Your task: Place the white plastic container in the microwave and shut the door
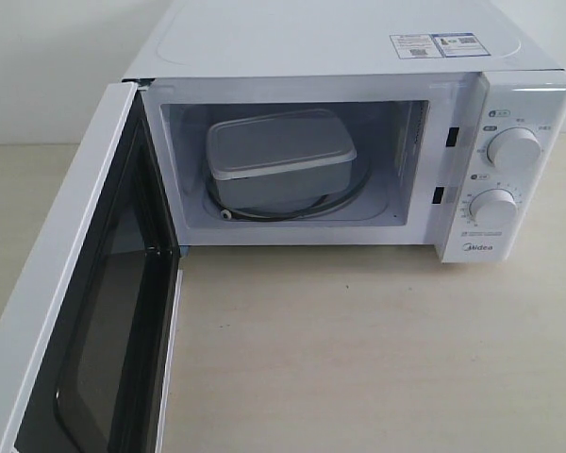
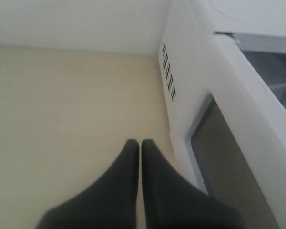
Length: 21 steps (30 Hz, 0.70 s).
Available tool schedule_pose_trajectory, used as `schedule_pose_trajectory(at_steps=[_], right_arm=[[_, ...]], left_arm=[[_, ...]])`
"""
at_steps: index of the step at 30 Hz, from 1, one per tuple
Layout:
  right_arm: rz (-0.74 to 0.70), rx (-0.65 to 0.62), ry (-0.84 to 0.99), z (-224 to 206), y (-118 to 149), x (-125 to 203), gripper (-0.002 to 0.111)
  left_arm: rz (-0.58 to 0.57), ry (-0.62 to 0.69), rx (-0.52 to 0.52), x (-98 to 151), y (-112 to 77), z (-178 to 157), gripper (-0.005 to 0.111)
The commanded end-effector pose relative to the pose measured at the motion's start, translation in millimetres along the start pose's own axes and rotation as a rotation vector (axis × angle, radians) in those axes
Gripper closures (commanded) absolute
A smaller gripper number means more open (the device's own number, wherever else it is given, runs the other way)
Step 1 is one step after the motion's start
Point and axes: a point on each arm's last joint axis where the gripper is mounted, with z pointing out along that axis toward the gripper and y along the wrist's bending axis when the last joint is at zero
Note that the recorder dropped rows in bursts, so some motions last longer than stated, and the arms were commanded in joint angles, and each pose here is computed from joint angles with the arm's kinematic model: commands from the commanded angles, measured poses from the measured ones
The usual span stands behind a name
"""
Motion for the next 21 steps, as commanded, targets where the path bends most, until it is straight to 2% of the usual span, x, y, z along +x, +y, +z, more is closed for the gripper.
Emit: schedule_pose_trajectory(at_steps=[1, 9, 16, 21], right_arm=[[-0.007, 0.004, -0.011, 0, 0, -1, 0.108], [-0.007, 0.004, -0.011, 0, 0, -1, 0.108], [-0.007, 0.004, -0.011, 0, 0, -1, 0.108], [-0.007, 0.004, -0.011, 0, 0, -1, 0.108]], left_arm=[[0.013, 0.176, 0.112, -9, -8.3, 19, 0.102], [0.038, 0.387, 0.341, -4, -19.9, 62, 0.102], [0.019, 0.396, 0.492, -5, -34.1, 74, 0.102], [0.065, 0.43, 0.57, 0, -52.0, 76, 0.102]])
